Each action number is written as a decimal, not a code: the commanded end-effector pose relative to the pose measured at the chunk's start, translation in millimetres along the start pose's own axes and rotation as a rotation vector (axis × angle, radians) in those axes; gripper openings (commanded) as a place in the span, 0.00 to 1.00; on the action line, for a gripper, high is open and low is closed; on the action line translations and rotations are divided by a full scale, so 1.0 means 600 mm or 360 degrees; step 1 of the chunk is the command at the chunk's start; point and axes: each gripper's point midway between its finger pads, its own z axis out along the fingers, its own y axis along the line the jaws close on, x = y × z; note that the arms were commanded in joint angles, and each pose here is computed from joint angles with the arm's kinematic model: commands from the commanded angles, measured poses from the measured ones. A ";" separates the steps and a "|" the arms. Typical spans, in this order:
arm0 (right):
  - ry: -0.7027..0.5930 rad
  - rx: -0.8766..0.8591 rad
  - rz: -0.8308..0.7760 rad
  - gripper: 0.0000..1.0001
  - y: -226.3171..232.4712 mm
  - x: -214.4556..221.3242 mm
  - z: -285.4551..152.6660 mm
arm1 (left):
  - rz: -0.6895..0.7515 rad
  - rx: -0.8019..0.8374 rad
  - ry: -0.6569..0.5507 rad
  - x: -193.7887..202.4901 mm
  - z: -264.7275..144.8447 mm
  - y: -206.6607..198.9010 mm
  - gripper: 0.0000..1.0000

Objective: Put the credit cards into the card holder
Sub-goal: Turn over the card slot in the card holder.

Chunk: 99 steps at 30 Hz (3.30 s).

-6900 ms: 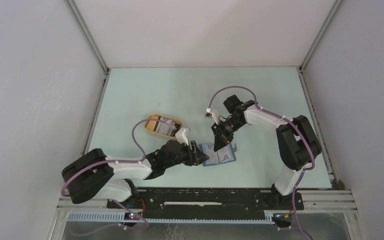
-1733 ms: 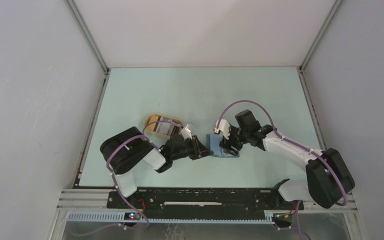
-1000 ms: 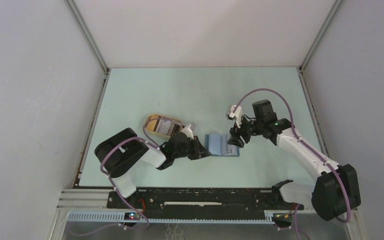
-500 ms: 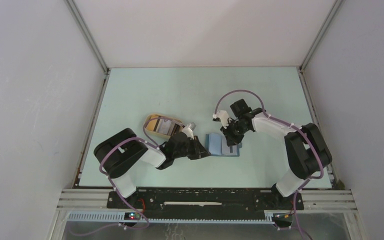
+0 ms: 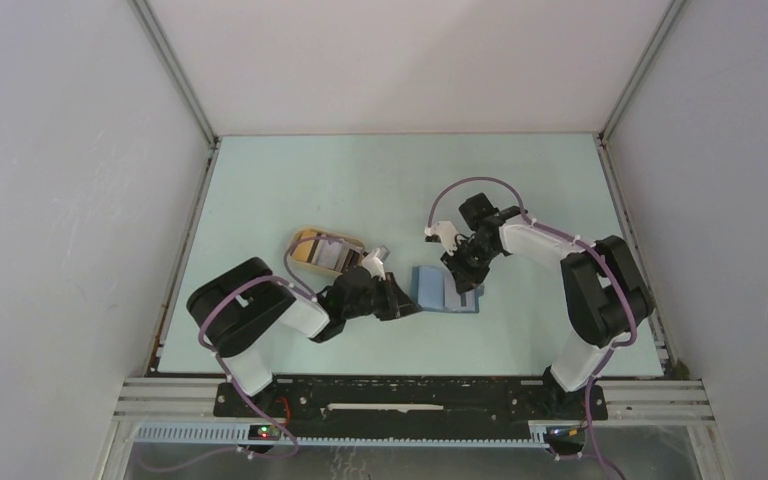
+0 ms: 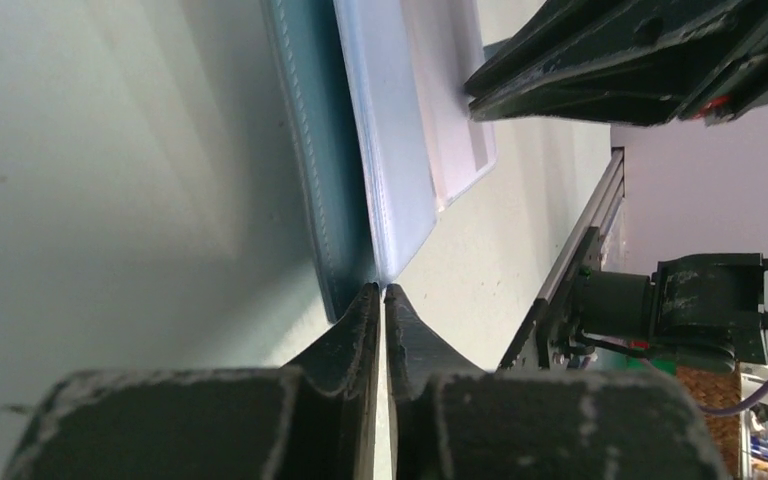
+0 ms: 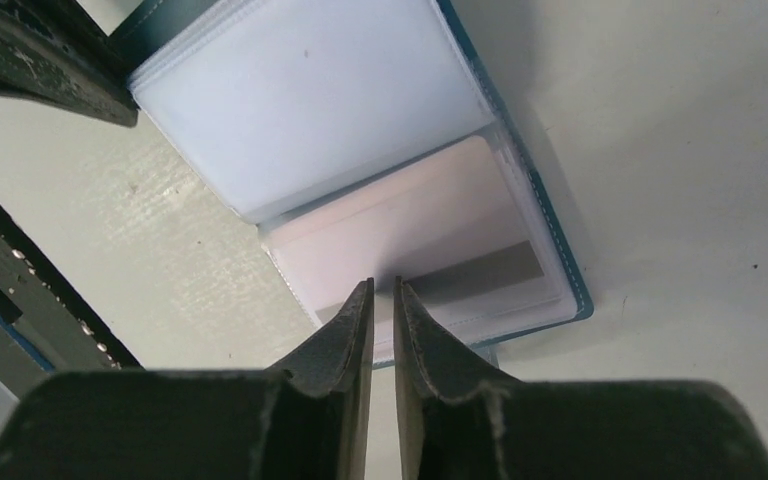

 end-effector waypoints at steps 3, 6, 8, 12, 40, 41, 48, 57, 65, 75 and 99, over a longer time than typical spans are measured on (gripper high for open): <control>-0.0123 -0.0133 -0.0043 0.25 0.028 -0.014 -0.041 | -0.0063 0.0023 -0.0024 0.018 -0.016 0.005 0.09; -0.0222 -0.0226 -0.0090 0.26 0.054 -0.031 -0.057 | -0.0063 0.0026 -0.0007 0.031 -0.016 0.000 0.09; -0.0299 -0.0330 -0.0098 0.28 0.076 -0.044 -0.065 | -0.0049 0.0037 -0.0003 0.040 -0.017 -0.008 0.09; -0.0371 -0.0423 -0.0071 0.29 0.099 -0.063 -0.065 | -0.0022 0.0064 -0.0029 0.046 -0.031 -0.022 0.09; -0.0079 -0.0133 0.0458 0.18 -0.024 -0.001 0.000 | 0.0184 -0.0243 0.0087 -0.029 0.088 0.031 0.14; -0.0086 -0.0157 0.0447 0.18 -0.019 -0.002 -0.001 | 0.0171 -0.0262 0.0098 -0.024 0.086 0.038 0.14; -0.0190 -0.0321 0.0365 0.23 0.016 -0.027 -0.024 | 0.0183 -0.0183 0.0144 -0.022 0.095 0.017 0.14; -0.0206 -0.0324 0.0365 0.28 0.017 -0.031 -0.027 | 0.0207 -0.0164 0.0246 -0.007 0.119 0.002 0.13; -0.0224 -0.0301 0.0359 0.30 0.014 -0.034 -0.034 | 0.0234 -0.0078 0.0242 -0.011 0.124 -0.032 0.14; -0.0275 -0.0224 0.0289 0.32 -0.003 -0.024 -0.074 | 0.0256 -0.0018 0.0149 -0.024 0.094 -0.052 0.19; -0.0378 -0.0256 0.0225 0.34 0.016 -0.043 -0.108 | 0.0606 -0.0018 -0.0195 -0.110 -0.044 -0.094 0.25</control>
